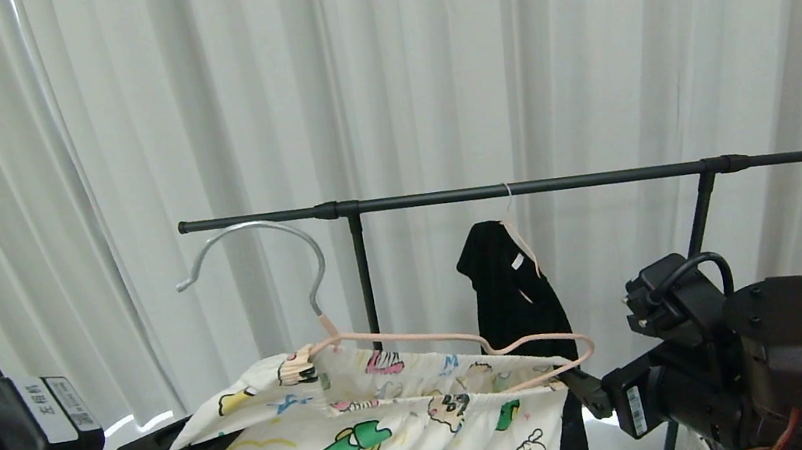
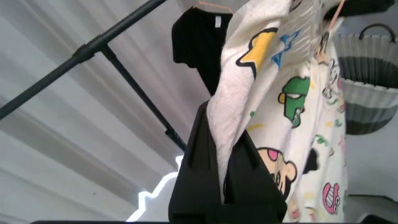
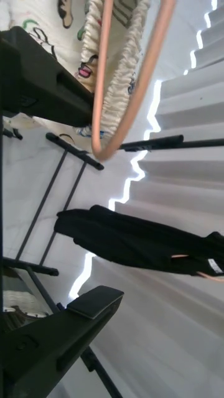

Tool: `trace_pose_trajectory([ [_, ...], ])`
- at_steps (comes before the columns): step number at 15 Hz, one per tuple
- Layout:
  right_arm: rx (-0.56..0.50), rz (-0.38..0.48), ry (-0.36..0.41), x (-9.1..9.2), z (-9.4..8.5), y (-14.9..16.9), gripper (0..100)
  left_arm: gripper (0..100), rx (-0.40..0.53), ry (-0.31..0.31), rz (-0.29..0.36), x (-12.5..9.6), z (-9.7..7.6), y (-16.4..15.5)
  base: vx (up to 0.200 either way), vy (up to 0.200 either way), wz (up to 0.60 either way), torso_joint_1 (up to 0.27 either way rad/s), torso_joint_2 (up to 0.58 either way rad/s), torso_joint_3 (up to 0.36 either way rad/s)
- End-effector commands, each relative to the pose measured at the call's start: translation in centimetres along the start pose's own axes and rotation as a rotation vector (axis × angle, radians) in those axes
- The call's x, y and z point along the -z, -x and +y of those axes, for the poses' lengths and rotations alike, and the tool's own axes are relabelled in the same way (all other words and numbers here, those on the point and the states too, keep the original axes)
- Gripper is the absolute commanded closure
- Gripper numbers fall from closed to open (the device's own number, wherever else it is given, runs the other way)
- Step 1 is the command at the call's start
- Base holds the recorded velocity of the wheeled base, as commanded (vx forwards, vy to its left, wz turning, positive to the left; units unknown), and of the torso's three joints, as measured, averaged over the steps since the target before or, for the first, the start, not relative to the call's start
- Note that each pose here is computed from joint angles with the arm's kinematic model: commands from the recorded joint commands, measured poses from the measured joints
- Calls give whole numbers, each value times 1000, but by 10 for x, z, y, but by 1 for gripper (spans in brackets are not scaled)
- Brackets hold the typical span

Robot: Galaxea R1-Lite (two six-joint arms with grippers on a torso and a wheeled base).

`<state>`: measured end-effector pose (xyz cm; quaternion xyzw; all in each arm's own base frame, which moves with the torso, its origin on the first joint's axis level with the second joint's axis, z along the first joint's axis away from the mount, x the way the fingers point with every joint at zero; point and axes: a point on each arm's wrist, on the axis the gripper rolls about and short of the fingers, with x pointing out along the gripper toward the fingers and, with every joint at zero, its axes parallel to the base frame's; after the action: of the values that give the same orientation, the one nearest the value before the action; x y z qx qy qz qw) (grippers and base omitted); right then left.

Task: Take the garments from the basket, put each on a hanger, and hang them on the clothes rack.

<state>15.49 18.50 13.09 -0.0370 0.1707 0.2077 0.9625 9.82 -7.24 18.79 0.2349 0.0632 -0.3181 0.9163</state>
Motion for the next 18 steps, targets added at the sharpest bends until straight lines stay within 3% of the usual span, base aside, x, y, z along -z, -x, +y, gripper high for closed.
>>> trace_pose_trajectory([
  [1, 6, -5, -5, -1, -2, 0, 0, 100, -34, -7, 32, 6, 4, -1, 0, 0, 0, 0, 0, 0],
  [8, 38, -8, 6, -3, -10, -2, 0, 100, -58, -2, 50, 9, 7, -1, 0, 0, 0, 0, 0, 0],
  [13, 46, -17, 22, -6, -12, -3, 0, 100, -73, -29, 108, 21, 7, -3, 0, 0, 0, 0, 0, 0],
  [15, 3, -47, 64, -14, -10, 2, 0, 100, -69, -58, 158, 24, 7, -12, 0, 0, 0, 0, 0, 0],
  [17, -127, -98, 143, -25, -1, 14, 0, 100, -165, -66, 263, 24, 10, -27, 0, 0, 0, 0, 0, 0],
  [18, -172, -108, 178, -26, 9, 19, 0, 100, -160, -45, 249, 18, 10, -32, 0, 0, 0, 0, 0, 0],
])
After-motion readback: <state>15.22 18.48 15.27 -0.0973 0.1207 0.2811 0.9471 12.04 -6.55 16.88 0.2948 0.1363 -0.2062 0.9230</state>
